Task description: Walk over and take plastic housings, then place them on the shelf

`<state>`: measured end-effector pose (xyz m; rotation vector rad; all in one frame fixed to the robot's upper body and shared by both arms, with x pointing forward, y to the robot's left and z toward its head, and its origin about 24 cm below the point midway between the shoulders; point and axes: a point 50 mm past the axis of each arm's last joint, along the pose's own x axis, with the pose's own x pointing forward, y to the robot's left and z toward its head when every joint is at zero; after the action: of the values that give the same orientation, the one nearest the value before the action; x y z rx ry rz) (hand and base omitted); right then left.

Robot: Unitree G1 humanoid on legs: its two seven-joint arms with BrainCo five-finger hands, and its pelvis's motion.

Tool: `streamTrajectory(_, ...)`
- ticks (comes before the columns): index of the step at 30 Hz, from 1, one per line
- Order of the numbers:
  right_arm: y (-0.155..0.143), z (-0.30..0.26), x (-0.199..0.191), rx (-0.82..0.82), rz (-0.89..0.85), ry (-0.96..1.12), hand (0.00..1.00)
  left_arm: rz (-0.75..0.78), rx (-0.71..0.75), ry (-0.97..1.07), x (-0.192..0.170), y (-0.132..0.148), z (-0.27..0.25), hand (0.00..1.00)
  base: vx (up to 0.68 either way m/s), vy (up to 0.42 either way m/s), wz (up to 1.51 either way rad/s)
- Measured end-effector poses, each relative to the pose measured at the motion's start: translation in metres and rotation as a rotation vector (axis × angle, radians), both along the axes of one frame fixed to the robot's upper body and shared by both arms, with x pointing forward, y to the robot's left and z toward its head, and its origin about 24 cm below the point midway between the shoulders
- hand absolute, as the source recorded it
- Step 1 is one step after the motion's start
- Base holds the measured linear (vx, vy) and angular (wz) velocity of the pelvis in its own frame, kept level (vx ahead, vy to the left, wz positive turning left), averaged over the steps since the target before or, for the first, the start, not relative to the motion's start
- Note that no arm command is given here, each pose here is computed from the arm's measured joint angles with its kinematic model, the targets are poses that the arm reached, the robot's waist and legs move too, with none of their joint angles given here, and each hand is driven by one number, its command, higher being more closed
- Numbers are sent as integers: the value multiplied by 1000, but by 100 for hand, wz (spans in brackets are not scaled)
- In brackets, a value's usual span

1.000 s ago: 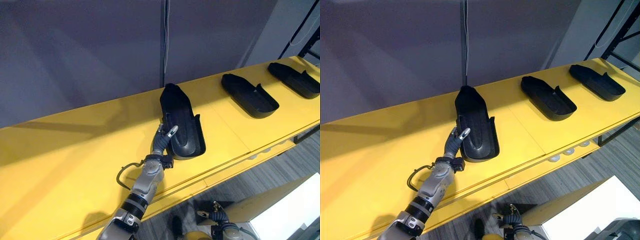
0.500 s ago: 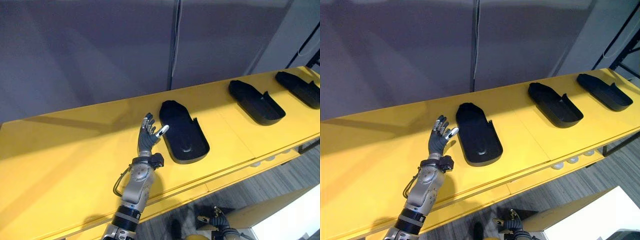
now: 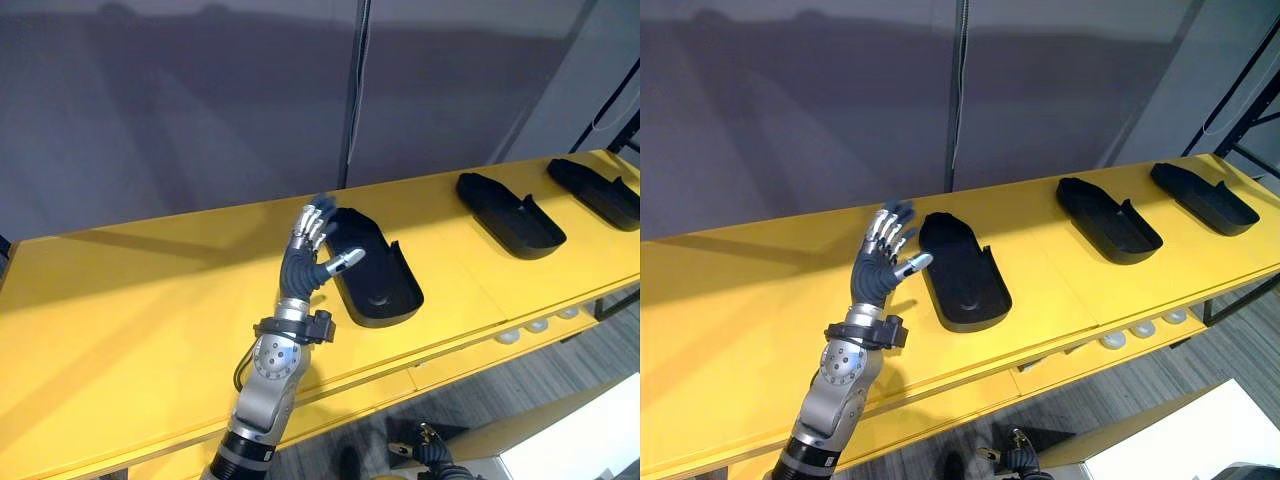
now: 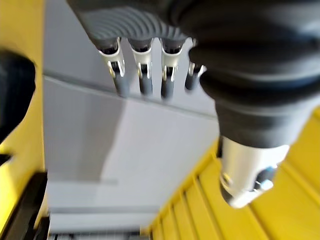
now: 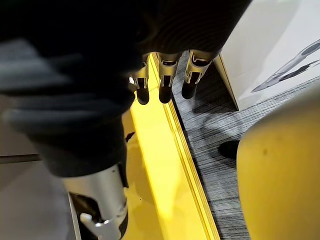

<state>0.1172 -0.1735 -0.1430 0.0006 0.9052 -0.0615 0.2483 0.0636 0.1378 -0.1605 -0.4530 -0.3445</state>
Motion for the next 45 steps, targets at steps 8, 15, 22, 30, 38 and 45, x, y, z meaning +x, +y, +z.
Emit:
streamTrajectory(8, 2, 0, 4, 2, 71, 4, 0, -412, 112, -38, -28, -34, -7, 100, -47, 10, -10)
streamTrajectory(15, -5, 1, 10, -22, 102, -2, 0, -584, 235, 21, -40, -56, -34, 100, -53, 8, -10)
streamTrajectory(22, -6, 4, 17, -29, 108, -19, 0, -555, 414, 139, -34, -59, -75, 100, -17, 1, -4)
streamTrajectory(30, -6, 5, 20, -34, 98, -26, 0, -383, 480, 228, -19, -56, -99, 100, -3, -8, -5)
streamTrajectory(38, -6, 5, 20, -35, 70, -30, 0, -221, 479, 235, 10, -41, -92, 100, 9, 2, 0)
streamTrajectory(45, -6, 5, 21, -31, 58, -34, 0, -168, 570, 295, 21, -33, -107, 100, -6, 3, 0)
